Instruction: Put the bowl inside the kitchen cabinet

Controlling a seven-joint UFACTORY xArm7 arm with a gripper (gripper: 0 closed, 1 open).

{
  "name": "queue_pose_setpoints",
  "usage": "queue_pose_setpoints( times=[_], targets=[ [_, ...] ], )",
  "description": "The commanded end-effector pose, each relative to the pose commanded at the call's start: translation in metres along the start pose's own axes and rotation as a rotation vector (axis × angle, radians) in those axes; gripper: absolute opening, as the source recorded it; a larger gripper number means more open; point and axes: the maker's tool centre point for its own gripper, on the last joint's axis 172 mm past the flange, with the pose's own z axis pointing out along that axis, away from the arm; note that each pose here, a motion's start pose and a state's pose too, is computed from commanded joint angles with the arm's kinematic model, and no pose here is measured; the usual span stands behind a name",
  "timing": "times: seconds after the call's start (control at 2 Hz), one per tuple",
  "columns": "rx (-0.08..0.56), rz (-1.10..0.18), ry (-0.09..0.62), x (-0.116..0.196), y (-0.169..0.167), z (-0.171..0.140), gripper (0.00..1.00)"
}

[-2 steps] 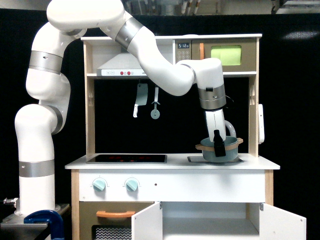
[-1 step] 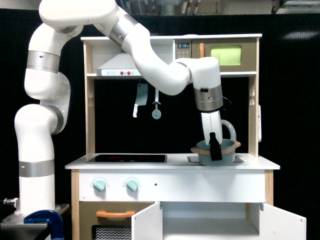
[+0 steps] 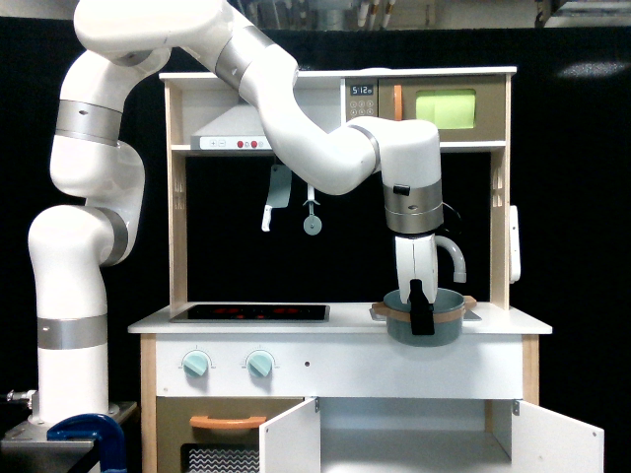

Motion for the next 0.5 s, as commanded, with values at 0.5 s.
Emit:
queue_pose_setpoints(
  times=[0.5],
  targets=[
    [0.044, 0.086, -0.113, -0.0316, 0.1077, 0.0123, 0.0]
  ],
)
